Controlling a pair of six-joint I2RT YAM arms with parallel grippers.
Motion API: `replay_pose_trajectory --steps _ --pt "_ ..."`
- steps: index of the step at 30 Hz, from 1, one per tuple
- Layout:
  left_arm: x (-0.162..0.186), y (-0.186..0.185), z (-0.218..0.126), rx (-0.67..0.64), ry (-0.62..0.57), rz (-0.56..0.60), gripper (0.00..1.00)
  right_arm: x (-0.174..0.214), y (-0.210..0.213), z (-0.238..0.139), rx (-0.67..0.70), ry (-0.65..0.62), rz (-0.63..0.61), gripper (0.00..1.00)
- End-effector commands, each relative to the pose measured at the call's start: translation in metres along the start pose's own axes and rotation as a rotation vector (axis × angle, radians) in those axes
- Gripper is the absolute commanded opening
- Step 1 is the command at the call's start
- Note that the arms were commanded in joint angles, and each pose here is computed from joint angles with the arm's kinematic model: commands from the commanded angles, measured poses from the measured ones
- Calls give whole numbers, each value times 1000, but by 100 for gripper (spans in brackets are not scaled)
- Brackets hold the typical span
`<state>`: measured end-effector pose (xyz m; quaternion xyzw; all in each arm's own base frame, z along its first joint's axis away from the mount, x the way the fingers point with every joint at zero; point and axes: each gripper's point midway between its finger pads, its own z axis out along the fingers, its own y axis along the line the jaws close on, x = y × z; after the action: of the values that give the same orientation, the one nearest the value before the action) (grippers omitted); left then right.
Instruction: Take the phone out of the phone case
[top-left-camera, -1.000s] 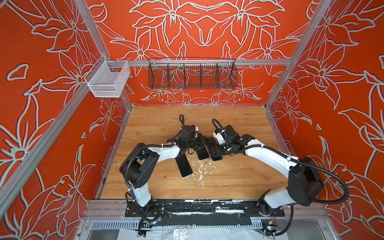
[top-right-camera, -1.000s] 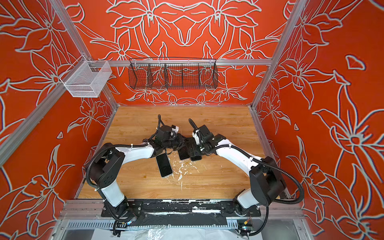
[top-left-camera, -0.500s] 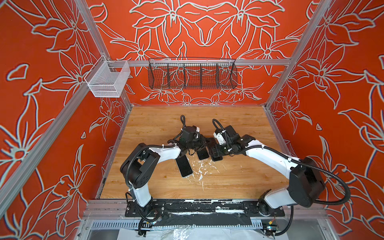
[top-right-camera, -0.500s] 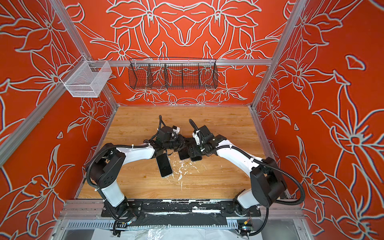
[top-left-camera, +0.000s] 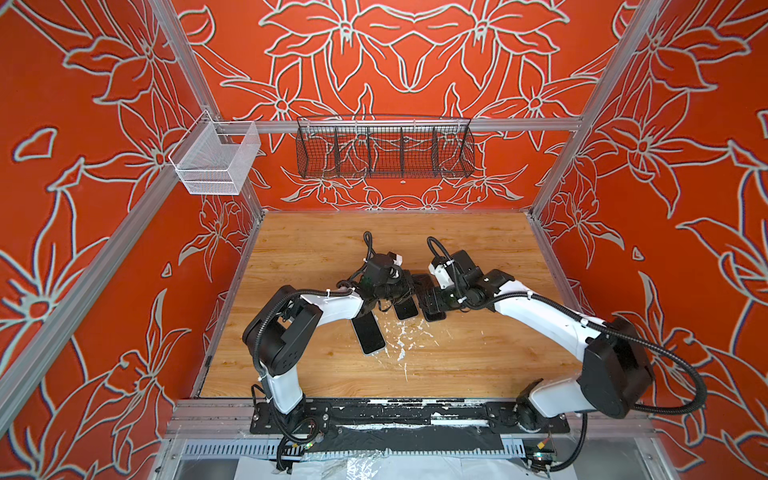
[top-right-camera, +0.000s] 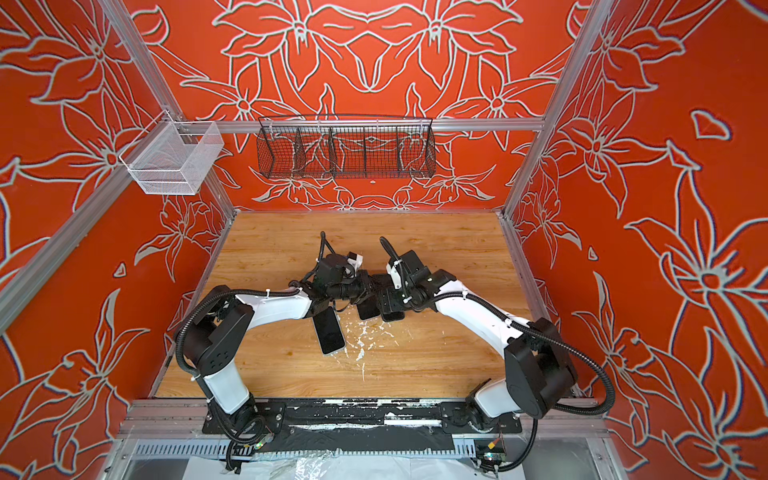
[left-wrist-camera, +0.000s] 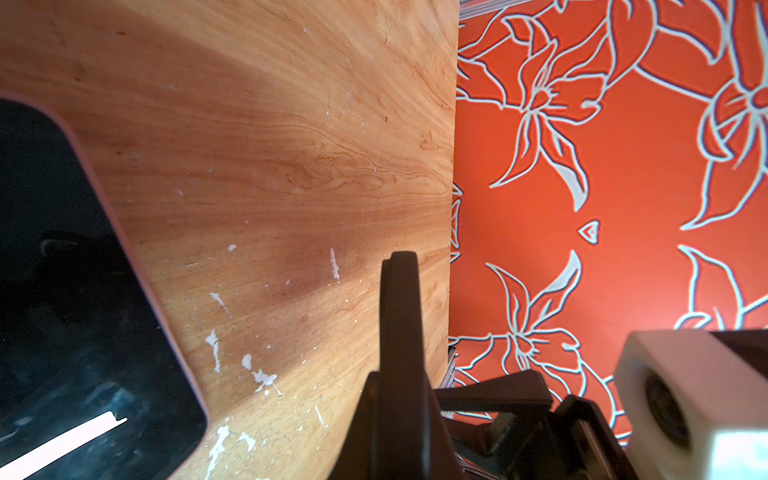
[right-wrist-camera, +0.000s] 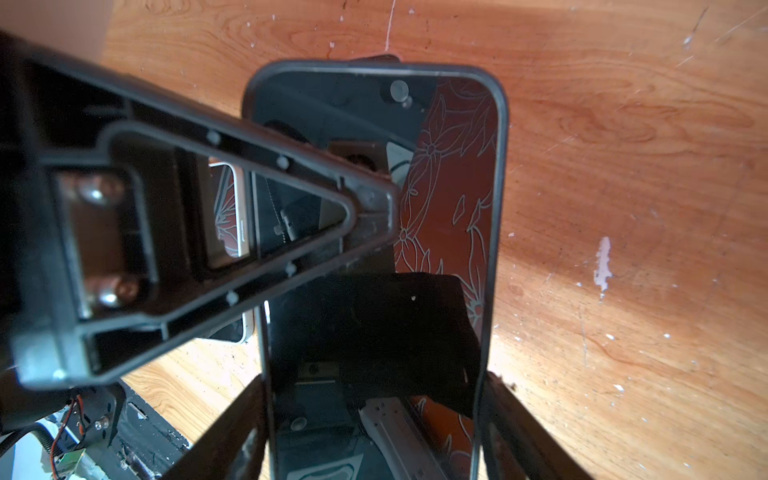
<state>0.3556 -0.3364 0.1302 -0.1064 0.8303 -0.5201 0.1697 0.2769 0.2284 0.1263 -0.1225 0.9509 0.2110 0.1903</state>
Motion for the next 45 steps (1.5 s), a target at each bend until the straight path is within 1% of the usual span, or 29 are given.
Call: replay_pose_trajectory --steps 1,3,5,9,13,15,18,21,25,28,32,35,38,45 --pt "-11 -27 -15 94 -36 54 0 -12 9 -22 -23 -95 -44 83" --pt "-19 -38 -25 153 -53 72 0 -16 15 -37 -50 -136 -56 91" --pt "-25 -42 -35 180 -71 83 0 -19 19 -54 -80 -175 -51 97" --pt "-36 -49 -53 196 -130 126 0 -25 19 -90 -125 -274 -7 98" --pt "-45 -61 -69 235 -217 174 0 -24 17 -109 -198 -324 72 98" --pt "-52 -66 -80 264 -295 191 0 -21 17 -111 -242 -326 109 97" --pt "-62 -67 -93 283 -398 190 0 -19 20 -110 -289 -331 131 95" --pt "-71 -70 -103 307 -476 155 0 -17 26 -109 -350 -340 145 93" --pt "-83 -80 -114 401 -552 84 0 -19 34 -108 -448 -381 180 90" --pt "-89 -80 -117 465 -581 16 0 -19 41 -106 -515 -400 181 88" --pt "-94 -80 -117 533 -603 -35 0 -21 43 -101 -563 -406 201 87" --pt "-95 -78 -110 537 -589 -51 0 -23 44 -94 -582 -395 219 86" --pt "-94 -76 -106 534 -587 -57 0 -27 44 -88 -627 -422 258 83" --pt "-93 -73 -102 528 -578 -85 0 -34 41 -75 -643 -446 289 73"
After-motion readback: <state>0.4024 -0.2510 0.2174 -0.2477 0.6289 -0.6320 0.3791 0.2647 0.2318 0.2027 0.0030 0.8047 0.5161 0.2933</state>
